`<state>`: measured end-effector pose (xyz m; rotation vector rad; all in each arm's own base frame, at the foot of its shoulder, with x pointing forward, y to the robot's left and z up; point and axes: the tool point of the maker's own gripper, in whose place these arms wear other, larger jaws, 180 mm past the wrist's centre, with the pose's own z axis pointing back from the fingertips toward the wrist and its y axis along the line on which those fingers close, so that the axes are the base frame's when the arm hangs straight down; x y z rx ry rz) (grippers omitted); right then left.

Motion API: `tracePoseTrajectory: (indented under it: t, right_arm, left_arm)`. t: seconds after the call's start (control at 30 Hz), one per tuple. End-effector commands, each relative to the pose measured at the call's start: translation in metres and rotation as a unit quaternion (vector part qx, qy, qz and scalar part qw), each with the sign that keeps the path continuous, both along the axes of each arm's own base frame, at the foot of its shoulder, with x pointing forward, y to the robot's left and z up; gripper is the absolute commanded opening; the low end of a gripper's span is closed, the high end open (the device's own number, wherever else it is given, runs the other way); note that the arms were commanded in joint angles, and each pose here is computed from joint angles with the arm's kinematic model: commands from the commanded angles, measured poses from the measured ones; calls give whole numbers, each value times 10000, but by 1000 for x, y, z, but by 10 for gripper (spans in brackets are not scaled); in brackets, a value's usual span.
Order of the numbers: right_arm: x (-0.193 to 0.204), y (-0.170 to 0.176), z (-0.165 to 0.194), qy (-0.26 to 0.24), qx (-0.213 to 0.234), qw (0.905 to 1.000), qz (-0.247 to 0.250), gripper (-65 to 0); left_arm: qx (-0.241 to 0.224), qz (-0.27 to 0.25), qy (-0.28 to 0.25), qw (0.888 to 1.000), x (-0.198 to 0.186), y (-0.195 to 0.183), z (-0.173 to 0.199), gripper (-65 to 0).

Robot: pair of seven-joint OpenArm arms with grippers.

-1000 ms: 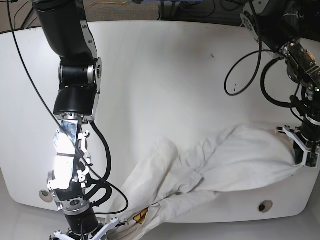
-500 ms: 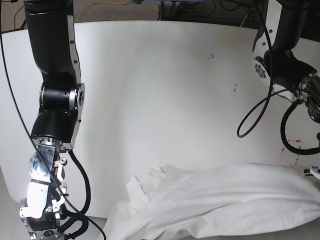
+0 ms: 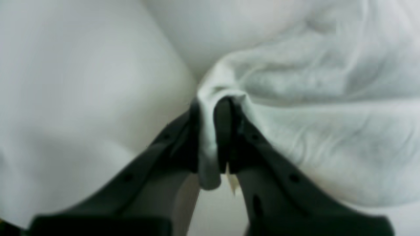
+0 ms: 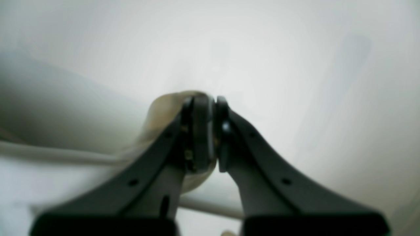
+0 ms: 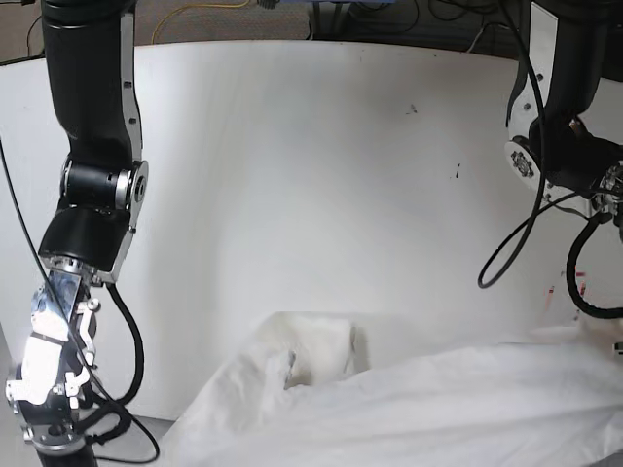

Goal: Layout the t-shirt on the table in an organized manner, then fold the t-shirt properly
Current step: 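Lift the t-shirt with both grippers and pull them apart to stretch it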

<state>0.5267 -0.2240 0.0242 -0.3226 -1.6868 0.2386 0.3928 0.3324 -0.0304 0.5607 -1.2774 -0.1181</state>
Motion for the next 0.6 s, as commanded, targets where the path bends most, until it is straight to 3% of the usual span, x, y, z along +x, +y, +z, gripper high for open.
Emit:
tracePoseTrajectory:
  t: [0.0, 0.3, 0.57]
  right_arm:
    - [-11, -11, -1, -87, 0, 9998, -162, -650]
    - [-51, -28, -115, 847, 149, 9953, -452, -650]
    - [-108, -31, -215, 1751, 365, 9818, -636, -650]
  left_arm:
    - [70, -70, 55, 9999, -3, -2, -10, -650]
    - [-158, 262, 1157, 9928, -37, 19, -102, -650]
    - [-316, 585, 2265, 9717, -91, 36, -184, -650]
